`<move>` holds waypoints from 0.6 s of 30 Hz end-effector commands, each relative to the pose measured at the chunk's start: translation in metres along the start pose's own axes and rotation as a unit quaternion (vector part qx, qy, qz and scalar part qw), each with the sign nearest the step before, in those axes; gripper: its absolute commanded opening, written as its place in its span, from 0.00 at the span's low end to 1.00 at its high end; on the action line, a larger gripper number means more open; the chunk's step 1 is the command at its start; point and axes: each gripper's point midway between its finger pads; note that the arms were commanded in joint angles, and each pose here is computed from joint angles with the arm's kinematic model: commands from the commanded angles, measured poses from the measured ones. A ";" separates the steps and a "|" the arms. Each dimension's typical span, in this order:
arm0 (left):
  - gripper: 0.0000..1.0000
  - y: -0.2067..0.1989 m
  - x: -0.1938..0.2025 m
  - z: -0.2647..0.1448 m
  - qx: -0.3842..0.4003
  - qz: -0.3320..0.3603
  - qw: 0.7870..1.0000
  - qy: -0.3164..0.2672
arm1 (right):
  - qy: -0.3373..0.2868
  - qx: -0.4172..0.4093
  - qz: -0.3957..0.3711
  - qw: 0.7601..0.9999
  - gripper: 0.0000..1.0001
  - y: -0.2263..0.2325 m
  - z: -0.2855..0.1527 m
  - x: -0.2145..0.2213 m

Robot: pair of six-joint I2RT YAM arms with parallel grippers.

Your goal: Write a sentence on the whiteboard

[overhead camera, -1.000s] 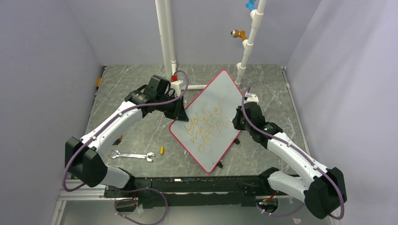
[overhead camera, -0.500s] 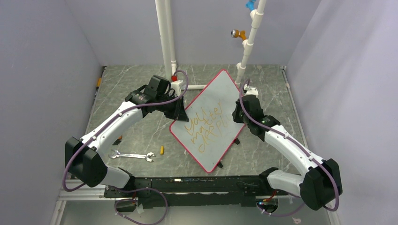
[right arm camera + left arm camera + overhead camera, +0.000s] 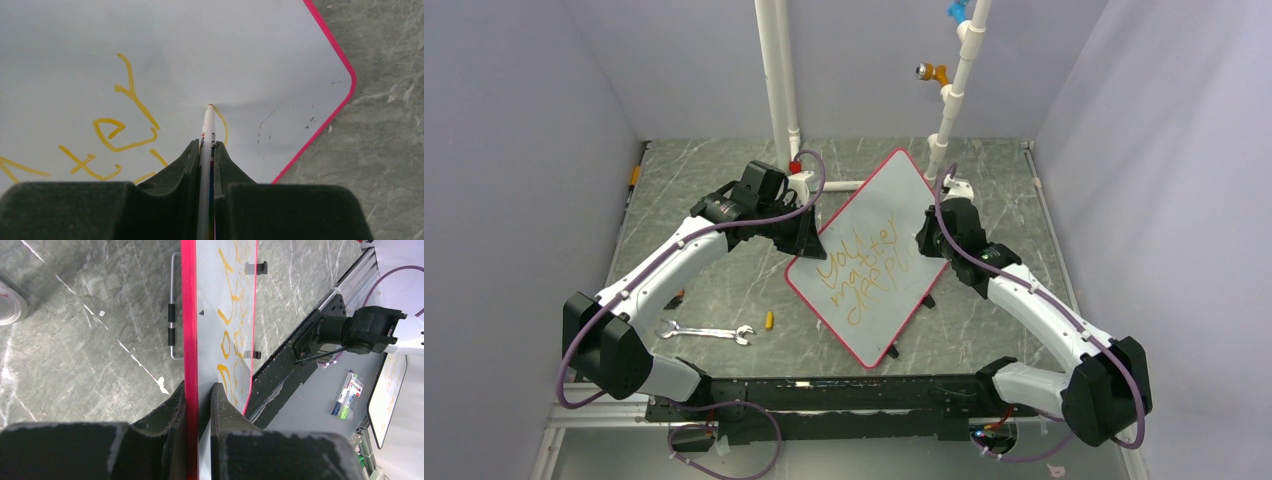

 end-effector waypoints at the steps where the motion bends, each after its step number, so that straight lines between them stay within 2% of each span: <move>1: 0.00 0.050 -0.023 -0.006 -0.125 0.059 0.989 -0.046 | 0.010 -0.038 0.001 0.999 0.00 0.012 -0.002 0.011; 18: 0.00 0.047 -0.024 -0.008 -0.123 0.061 0.989 -0.050 | 0.066 -0.023 0.016 0.997 0.00 -0.004 -0.014 0.061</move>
Point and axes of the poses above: each gripper's point midway between its finger pads, its own z axis out along the fingers, its own y axis along the line the jaws close on, x = y × z, and after that the axes turned 6 degrees about -z, right-handed
